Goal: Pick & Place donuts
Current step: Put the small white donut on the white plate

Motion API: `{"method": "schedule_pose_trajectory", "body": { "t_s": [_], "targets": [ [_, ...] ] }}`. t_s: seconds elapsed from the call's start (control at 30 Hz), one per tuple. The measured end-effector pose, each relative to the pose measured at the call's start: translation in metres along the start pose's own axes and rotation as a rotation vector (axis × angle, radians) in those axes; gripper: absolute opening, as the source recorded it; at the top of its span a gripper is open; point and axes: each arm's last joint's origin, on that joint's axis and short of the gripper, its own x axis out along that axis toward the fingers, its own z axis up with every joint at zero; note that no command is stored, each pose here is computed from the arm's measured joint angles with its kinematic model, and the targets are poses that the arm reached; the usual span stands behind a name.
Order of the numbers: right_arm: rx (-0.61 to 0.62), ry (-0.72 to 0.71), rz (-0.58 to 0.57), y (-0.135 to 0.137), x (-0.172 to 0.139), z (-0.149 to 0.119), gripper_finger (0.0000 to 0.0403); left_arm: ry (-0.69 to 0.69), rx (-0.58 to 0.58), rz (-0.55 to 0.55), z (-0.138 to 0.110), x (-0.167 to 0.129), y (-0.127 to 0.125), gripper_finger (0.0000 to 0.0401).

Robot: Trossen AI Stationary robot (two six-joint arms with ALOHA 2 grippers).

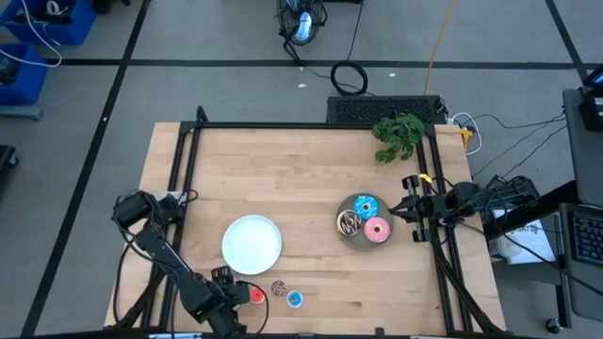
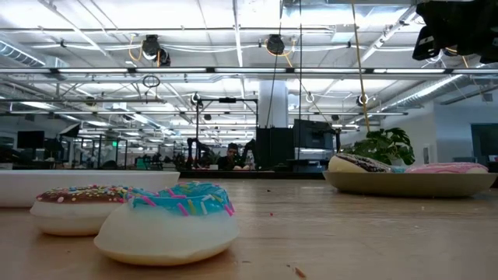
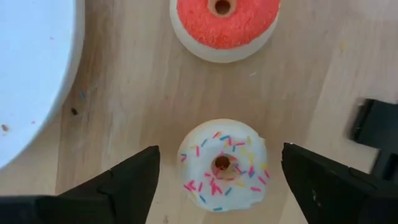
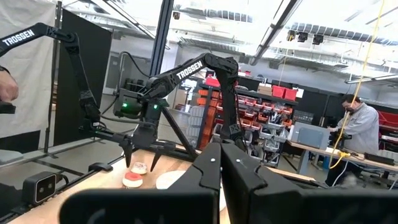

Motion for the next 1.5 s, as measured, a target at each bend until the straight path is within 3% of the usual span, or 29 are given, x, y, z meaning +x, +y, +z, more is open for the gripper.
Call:
{"method": "schedule_pose_trajectory", "body": {
  "t_s": [0.43, 0.8, 1.03, 1.3, 1.5],
  "targets": [
    [-0.01, 0.0, -0.002, 0.0, 0.0, 0.0, 0.0, 0.036, 0.011, 0.007, -0.001, 0.008, -0.001, 0.0289],
    [-0.01, 0.001, -0.005, 0.0, 0.0, 0.0, 0.0, 0.056, 0.011, 0.005, 0.007, 0.009, 0.004, 0.0181],
    [-0.01, 0.0, -0.005, 0.0, 0.0, 0.0, 0.0, 0.058, 0.025, -0.001, 0.016, 0.008, 0.009, 0.0166],
    [-0.013, 0.0, -0.005, 0.0, 0.0, 0.0, 0.0, -0.038, 0.027, -0.063, 0.025, -0.031, 0.02, 0.0188],
    [-0.013, -0.011, -0.007, 0.0, 0.0, 0.001, 0.0, -0.156, -0.041, 0.013, 0.038, -0.081, 0.063, 0.0191]
  ]
}}
